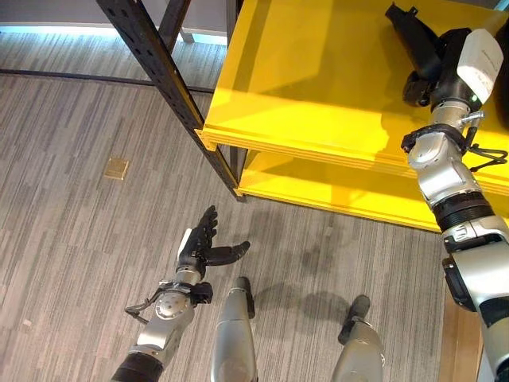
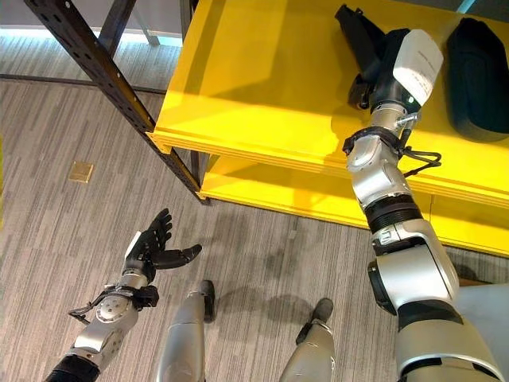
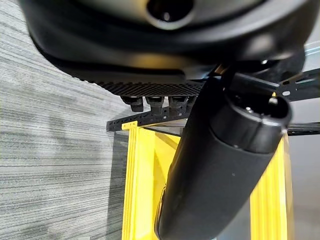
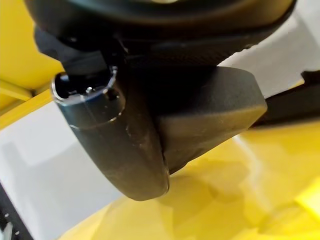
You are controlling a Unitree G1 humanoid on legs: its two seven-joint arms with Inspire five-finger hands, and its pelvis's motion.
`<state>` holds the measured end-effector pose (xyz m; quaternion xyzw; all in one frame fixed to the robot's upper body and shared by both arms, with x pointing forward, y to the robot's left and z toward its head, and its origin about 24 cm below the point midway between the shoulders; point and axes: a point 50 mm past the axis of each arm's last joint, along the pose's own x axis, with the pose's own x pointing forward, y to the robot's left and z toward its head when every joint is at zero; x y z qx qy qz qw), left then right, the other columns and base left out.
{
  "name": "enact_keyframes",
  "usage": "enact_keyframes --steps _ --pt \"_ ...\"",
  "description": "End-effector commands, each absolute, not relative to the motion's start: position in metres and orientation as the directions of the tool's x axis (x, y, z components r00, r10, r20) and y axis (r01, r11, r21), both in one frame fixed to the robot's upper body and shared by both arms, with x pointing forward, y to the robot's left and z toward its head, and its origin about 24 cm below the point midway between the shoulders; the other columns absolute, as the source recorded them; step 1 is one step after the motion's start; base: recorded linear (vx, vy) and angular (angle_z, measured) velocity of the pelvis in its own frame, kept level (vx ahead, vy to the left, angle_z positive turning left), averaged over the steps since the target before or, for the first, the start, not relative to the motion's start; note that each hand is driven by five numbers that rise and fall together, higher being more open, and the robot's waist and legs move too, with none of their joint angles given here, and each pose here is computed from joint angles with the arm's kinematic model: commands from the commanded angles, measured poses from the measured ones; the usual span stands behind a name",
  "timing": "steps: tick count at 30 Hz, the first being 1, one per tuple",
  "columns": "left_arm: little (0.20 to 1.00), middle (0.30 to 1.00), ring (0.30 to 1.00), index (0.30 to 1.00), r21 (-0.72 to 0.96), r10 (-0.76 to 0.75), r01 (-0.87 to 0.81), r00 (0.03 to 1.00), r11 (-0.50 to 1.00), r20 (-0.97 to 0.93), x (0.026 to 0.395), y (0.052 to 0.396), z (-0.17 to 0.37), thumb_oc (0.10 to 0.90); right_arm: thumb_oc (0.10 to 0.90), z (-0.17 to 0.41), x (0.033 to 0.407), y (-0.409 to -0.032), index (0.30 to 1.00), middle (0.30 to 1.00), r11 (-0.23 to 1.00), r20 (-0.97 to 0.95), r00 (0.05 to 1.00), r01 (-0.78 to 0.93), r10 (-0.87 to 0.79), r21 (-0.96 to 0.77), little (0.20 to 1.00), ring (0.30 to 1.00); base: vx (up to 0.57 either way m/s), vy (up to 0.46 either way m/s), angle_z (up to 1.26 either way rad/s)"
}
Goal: Move parts from the plastic box to the shelf.
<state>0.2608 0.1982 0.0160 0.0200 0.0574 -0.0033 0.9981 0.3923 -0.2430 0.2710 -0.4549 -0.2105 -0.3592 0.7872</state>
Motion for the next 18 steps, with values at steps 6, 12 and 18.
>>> enact_keyframes --steps 6,12,18 --pt "1.0 1.0 1.0 1.0 0.074 -0.053 0.047 0.996 0.996 0.078 0.263 0.197 0.05 0.9 0.4 0.348 0.361 -0.248 0.3 0.3 0.149 0.897 0.29 0.956 -0.335 -0.253 0.3 0.3 0.0 -0.003 0.01" --pt "1.0 1.0 1.0 1.0 0.084 -0.048 0.042 0.996 0.996 0.072 0.262 0.199 0.049 0.9 0.4 0.343 0.362 -0.253 0.3 0.3 0.15 0.886 0.284 0.958 -0.367 -0.245 0.3 0.3 0.0 0.0 0.0" --pt "1.0 1.0 1.0 1.0 0.088 -0.043 0.036 0.996 0.995 0.076 0.262 0.201 0.049 0.9 0.4 0.337 0.366 -0.248 0.3 0.3 0.202 0.869 0.302 0.95 -0.392 -0.24 0.3 0.3 0.0 0.0 0.01"
